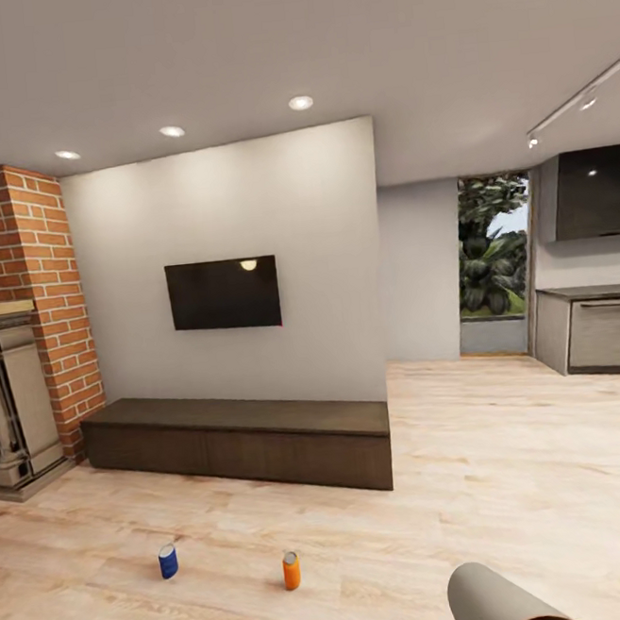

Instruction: Put the three can of soda from the living room inside the tash can in the kitchen.

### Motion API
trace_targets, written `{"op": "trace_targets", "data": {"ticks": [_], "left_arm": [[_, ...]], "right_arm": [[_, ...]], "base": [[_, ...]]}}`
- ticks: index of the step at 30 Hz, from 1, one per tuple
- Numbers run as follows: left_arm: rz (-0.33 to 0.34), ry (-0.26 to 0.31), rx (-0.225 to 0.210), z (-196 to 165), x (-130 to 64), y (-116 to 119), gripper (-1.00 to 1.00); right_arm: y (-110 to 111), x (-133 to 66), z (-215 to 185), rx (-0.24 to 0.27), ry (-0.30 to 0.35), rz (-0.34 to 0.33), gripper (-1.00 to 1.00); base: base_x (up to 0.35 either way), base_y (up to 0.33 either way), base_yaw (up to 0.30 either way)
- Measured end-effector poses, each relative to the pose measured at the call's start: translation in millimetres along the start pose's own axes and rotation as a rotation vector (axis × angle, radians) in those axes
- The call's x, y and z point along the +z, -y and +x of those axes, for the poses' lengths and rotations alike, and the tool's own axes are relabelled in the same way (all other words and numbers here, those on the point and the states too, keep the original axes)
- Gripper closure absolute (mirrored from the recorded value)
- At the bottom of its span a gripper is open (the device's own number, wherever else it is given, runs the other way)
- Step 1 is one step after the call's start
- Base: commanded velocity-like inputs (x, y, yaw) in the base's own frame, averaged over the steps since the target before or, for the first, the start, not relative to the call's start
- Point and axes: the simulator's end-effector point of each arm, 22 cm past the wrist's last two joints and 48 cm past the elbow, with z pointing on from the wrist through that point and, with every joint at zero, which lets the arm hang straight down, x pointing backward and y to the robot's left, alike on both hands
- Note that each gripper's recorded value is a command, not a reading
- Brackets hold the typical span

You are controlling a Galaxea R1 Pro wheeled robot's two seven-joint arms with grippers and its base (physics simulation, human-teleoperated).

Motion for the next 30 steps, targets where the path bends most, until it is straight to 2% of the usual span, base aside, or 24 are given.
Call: {"op": "trace_targets", "data": {"ticks": [3, 6, 10, 11, 12, 16, 18, 19, 23, 25, 26, 27, 29, 30], "left_arm": [[0.004, -0.005, -0.001, 1.3, 0.2, 0.8, -1.0], [0.024, -0.034, -0.005, 8.1, 0.8, 5.2, -1.0], [0.079, -0.106, -0.022, 20.8, 1.2, 17.6, -1.0], [0.126, -0.179, -0.043, 29.1, 4.2, 28.3, -1.0], [0.132, -0.19, -0.046, 29.0, 5.5, 29.8, -1.0], [0.145, -0.214, -0.054, 26.4, 10.7, 33.3, -1.0], [0.15, -0.227, -0.059, 23.8, 14.0, 34.6, -1.0], [0.151, -0.231, -0.061, 23.0, 14.9, 35.0, -1.0], [0.156, -0.234, -0.067, 11.1, 22.3, 36.5, -1.0], [0.158, -0.249, -0.073, 4.7, 28.0, 37.5, -1.0], [0.158, -0.259, -0.075, 3.0, 29.9, 37.9, -1.0], [0.159, -0.293, -0.085, -4.0, 36.6, 39.1, -1.0], [0.16, -0.332, -0.095, -18.2, 47.4, 40.6, -1.0], [0.16, -0.398, -0.109, -36.9, 60.6, 41.2, -1.0]], "right_arm": [[-1.4, 0.0, 0.7, -0.001, -0.003, -0.006, 1.0], [-3.7, 0.1, 2.0, 0.002, -0.009, -0.012, 1.0], [-8.6, 1.4, 0.4, -0.011, -0.008, -0.026, 1.0], [-8.8, 3.6, -0.5, -0.01, -0.018, -0.028, 1.0], [-7.6, 4.2, 0.9, -0.004, -0.029, -0.024, 1.0], [-7.2, 5.8, 14.8, 0.015, -0.111, -0.023, 1.0], [-8.0, 7.4, 24.5, 0.027, -0.184, -0.025, 1.0], [-9.2, 9.8, 22.7, 0.025, -0.197, -0.03, 1.0], [-4.2, 21.7, 7.9, 0.07, -0.26, -0.012, 1.0], [-3.8, 24.4, 5.5, 0.071, -0.33, -0.015, 1.0], [-2.9, 25.5, 2.0, 0.079, -0.344, -0.014, 1.0], [-2.7, 27.8, -8.5, 0.087, -0.375, -0.017, 1.0], [-3.1, 32.8, -29.7, 0.103, -0.36, -0.025, 1.0], [-2.6, 34.3, -38.5, 0.104, -0.368, -0.03, 1.0]], "base": [[0.323, 0.004, 0.0], [0.323, 0.044, 0.0], [0.322, 0.055, 0.0], [0.32, 0.028, 0.0], [0.319, 0.022, 0.0], [0.314, 0.013, 0.0], [0.254, 0.005, 0.0], [0.149, 0.003, 0.0], [0.088, 0.002, 0.0], [0.035, 0.001, 0.0], [0.016, 0.0, 0.0], [0.013, 0.0, 0.0], [0.004, 0.0, 0.0], [0.001, 0.0, 0.0]]}}
